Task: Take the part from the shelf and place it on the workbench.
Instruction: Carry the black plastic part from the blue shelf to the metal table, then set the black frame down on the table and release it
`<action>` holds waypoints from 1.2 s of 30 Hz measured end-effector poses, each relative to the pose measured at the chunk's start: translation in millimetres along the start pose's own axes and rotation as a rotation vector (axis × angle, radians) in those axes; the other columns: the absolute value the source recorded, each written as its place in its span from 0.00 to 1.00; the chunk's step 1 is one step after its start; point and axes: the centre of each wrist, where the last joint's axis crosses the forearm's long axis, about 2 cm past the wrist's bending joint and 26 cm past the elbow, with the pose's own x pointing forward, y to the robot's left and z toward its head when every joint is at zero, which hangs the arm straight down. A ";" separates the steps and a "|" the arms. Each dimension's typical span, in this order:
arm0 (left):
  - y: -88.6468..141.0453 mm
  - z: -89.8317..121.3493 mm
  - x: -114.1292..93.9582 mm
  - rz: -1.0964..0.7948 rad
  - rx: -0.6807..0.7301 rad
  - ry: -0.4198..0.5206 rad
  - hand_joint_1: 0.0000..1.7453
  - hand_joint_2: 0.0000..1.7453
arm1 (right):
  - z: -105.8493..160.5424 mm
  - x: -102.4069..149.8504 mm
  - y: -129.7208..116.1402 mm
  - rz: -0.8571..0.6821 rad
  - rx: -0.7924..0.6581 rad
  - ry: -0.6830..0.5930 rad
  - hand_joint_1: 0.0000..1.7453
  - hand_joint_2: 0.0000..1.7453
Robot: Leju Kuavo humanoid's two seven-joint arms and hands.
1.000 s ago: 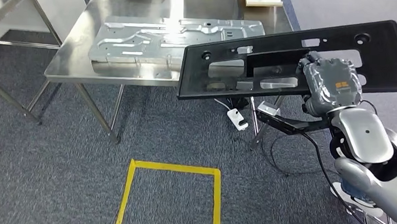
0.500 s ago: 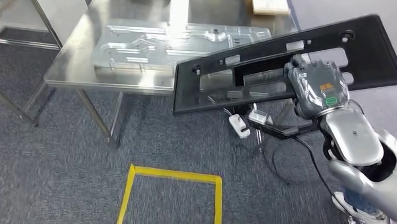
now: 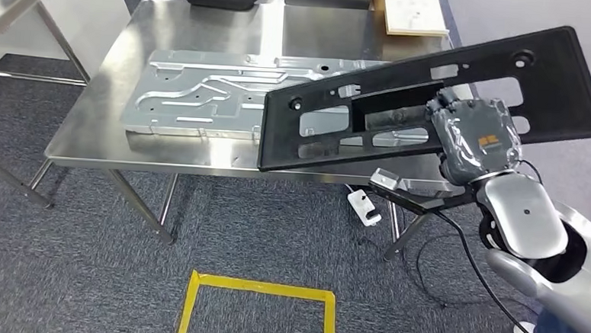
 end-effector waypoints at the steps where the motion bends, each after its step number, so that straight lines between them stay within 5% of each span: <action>1: 0.0 -0.2 0.5 -0.003 0.008 0.003 0.00 1.00 | 2.1 0.9 1.8 -0.006 0.001 0.002 1.00 1.00; 29: -1.4 0.7 -1.3 -0.011 0.049 0.034 0.00 1.00 | 26.3 -3.2 27.5 -0.159 0.134 0.067 1.00 1.00; 36: -1.7 1.3 -2.7 -0.015 0.048 0.030 0.00 1.00 | 31.1 -5.9 40.4 -0.365 0.135 0.127 1.00 1.00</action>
